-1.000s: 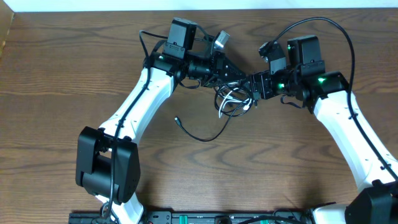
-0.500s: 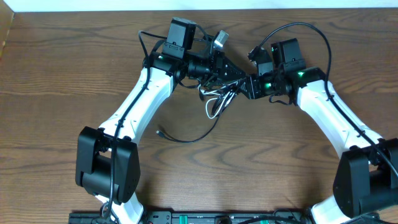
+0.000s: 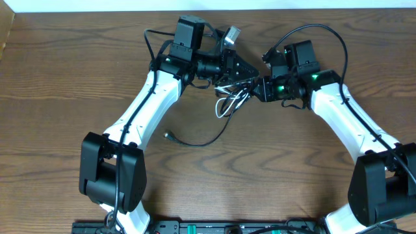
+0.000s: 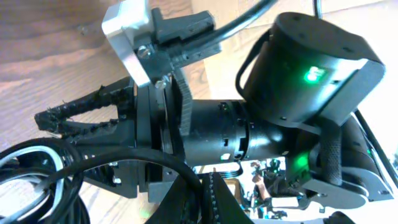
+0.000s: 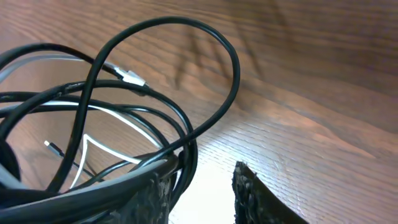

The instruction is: Untangle cables

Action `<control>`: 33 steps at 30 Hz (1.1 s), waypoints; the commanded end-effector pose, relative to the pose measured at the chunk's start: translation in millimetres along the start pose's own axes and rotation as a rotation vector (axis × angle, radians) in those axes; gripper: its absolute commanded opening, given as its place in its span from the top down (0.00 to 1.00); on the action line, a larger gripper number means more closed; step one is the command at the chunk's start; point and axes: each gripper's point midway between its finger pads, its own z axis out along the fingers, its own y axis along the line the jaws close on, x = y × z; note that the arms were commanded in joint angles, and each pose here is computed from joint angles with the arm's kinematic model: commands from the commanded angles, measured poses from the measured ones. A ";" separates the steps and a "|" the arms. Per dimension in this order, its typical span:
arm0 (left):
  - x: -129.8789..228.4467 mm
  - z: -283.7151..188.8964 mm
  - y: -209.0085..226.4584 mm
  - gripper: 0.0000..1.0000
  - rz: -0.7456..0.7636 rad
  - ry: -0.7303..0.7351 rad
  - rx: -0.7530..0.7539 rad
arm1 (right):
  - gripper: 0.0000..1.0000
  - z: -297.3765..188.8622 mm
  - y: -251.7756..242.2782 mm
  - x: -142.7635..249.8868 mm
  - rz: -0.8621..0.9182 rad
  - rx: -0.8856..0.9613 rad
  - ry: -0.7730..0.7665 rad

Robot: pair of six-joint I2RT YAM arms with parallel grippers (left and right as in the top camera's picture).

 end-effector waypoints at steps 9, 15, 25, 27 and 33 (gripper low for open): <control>-2.3 -1.3 -27.9 0.93 0.109 0.025 0.107 | 0.73 -14.0 -36.3 21.1 0.117 0.062 0.077; -2.1 -1.3 -28.0 0.93 0.108 0.026 0.108 | 0.67 -44.3 -26.9 16.7 0.050 0.057 0.037; 15.2 -5.1 -43.3 0.93 0.157 0.116 0.210 | 0.41 -97.6 2.9 -11.5 -0.175 0.038 -0.147; 22.7 -8.1 -51.4 0.93 0.172 0.157 0.262 | 0.38 -96.2 19.0 -10.5 -0.282 -0.058 -0.148; 30.4 -12.0 -59.4 0.93 0.169 0.203 0.313 | 0.37 -78.3 22.7 -3.2 -0.360 -0.139 -0.103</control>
